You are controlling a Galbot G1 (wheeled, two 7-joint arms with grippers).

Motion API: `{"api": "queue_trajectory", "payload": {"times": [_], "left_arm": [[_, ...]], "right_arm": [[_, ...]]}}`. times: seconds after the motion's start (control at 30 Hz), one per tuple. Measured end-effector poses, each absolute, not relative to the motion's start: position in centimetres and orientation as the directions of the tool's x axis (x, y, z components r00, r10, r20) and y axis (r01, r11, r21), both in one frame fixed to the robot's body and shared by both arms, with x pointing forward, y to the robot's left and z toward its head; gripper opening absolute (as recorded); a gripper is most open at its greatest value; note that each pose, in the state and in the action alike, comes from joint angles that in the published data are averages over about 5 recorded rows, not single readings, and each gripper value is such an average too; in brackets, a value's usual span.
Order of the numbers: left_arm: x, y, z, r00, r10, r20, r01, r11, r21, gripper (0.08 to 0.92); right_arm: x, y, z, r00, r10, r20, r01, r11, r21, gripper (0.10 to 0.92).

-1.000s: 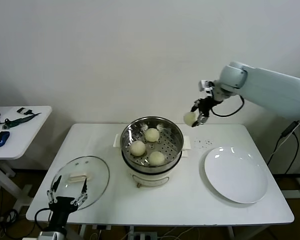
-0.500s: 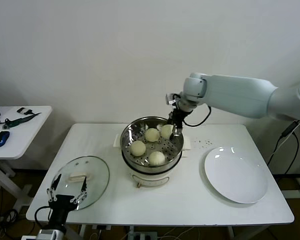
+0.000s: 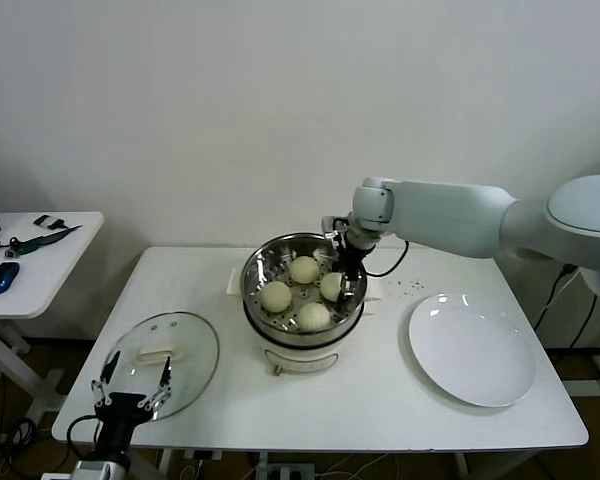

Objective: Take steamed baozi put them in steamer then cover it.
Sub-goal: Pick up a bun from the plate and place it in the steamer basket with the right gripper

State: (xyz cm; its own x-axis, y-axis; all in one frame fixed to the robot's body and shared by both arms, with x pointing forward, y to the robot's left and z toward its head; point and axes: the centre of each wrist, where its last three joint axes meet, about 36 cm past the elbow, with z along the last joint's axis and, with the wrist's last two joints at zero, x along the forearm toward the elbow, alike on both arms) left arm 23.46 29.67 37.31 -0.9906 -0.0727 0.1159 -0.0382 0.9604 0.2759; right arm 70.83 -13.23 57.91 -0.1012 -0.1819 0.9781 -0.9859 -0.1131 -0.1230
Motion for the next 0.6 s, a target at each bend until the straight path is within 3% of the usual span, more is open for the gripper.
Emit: {"api": "queue_trajectory", "payload": {"times": [0.23, 0.43, 0.6], "left_arm": [[23.46, 29.78, 37.34, -0.991, -0.074, 0.115, -0.039, 0.96, 0.279, 0.823], [23.45, 29.9, 37.32, -0.991, -0.075, 0.115, -0.04, 0.959, 0.281, 0.823], [23.37, 29.94, 37.3, -0.991, -0.075, 0.115, -0.039, 0.959, 0.281, 0.823]], "right_arm": [[71.21, -12.88, 57.62, -0.113, -0.186, 0.976, -0.985, -0.107, -0.134, 0.727], [71.27, -12.85, 57.77, -0.115, -0.187, 0.976, -0.985, -0.104, -0.136, 0.811], [71.3, -13.29, 58.32, -0.112, -0.184, 0.976, -0.986, -0.105, -0.133, 0.822]]}}
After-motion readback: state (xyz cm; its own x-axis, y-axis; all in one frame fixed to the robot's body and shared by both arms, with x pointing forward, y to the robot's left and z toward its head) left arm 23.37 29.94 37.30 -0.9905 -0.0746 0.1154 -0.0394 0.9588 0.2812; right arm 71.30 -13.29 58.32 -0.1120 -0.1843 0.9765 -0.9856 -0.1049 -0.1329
